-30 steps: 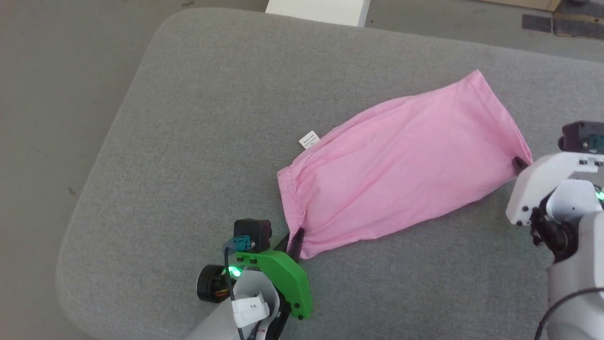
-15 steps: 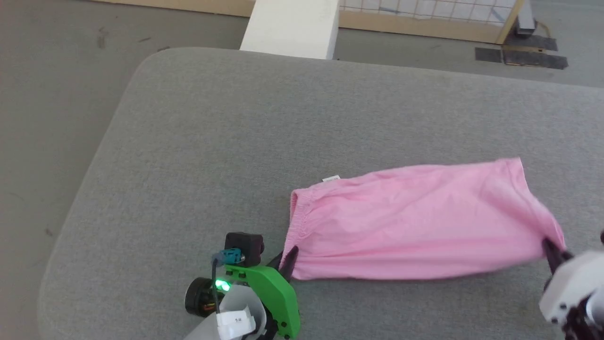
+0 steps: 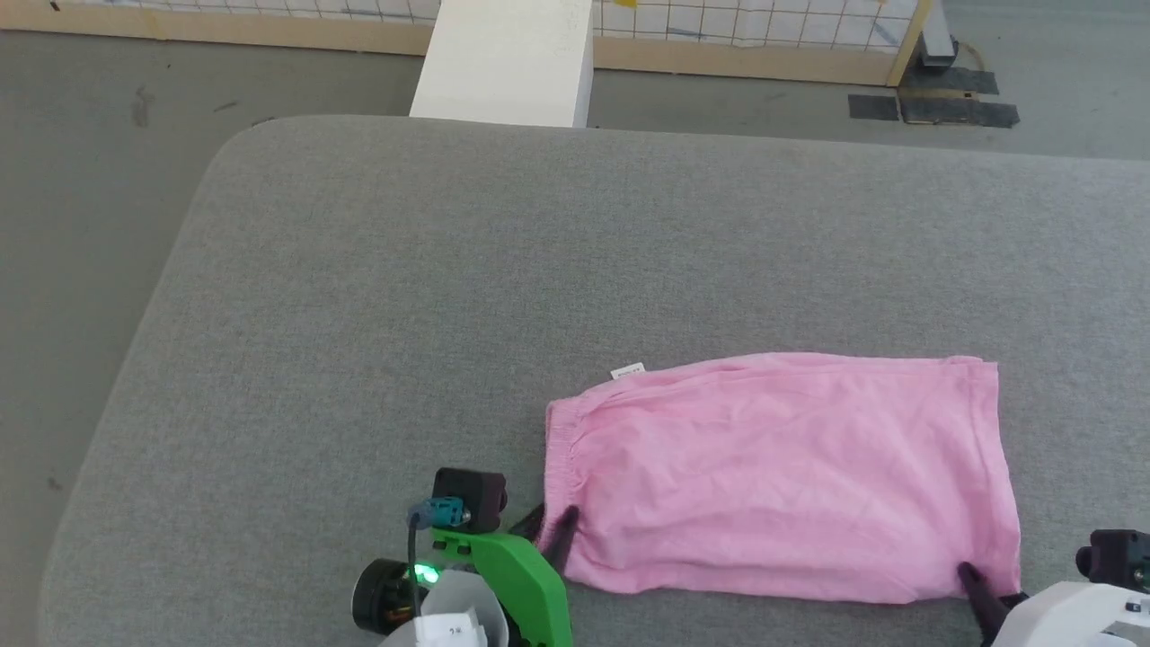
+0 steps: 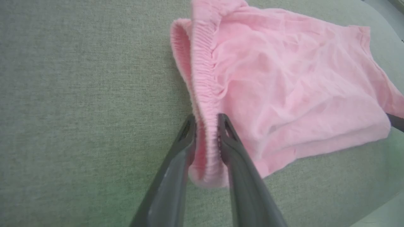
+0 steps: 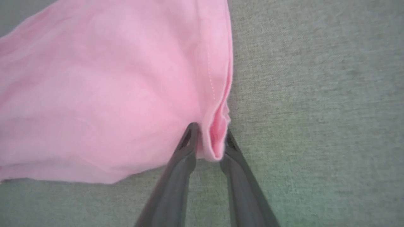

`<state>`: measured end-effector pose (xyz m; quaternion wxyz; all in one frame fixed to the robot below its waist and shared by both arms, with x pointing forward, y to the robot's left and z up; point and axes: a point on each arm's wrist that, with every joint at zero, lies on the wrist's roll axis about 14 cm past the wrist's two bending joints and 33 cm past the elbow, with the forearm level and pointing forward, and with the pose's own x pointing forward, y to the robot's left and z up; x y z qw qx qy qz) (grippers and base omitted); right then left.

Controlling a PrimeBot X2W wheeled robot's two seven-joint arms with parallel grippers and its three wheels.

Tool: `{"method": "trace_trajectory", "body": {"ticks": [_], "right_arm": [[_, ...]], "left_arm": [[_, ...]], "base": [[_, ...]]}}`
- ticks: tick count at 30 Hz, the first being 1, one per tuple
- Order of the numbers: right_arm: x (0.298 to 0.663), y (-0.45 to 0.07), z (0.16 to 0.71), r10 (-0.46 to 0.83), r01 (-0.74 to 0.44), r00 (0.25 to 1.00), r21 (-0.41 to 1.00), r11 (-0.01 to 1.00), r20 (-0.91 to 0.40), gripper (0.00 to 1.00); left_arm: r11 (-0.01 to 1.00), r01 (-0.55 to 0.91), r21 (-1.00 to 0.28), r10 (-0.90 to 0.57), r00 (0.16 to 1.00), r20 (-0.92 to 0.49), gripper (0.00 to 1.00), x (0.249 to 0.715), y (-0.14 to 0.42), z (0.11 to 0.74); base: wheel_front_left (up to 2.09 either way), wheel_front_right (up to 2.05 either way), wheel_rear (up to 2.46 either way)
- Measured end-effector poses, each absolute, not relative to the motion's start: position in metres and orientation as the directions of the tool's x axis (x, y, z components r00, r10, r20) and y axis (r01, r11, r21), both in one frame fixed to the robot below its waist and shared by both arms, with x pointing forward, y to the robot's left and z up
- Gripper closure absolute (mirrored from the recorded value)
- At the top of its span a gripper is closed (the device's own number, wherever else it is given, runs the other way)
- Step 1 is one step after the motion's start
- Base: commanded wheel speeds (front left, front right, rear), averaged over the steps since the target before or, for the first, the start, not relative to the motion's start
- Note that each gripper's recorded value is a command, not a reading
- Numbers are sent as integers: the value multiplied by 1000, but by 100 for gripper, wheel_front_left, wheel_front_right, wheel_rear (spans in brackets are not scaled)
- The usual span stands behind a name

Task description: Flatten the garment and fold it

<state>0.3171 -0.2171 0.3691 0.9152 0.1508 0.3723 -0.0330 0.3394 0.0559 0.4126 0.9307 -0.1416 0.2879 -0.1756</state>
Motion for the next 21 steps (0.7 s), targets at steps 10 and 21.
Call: {"method": "trace_trajectory", "body": {"ticks": [10, 21], "right_arm": [[329, -232, 402, -16, 165, 823, 212, 963, -568, 0], [359, -236, 453, -69, 113, 937, 111, 987, -341, 0]], "left_arm": [[891, 224, -395, -368, 867, -337, 0, 351, 65, 442], [951, 150, -269, -166, 985, -38, 0, 382, 123, 494]], "base": [[0, 0, 0], [0, 0, 0]]}}
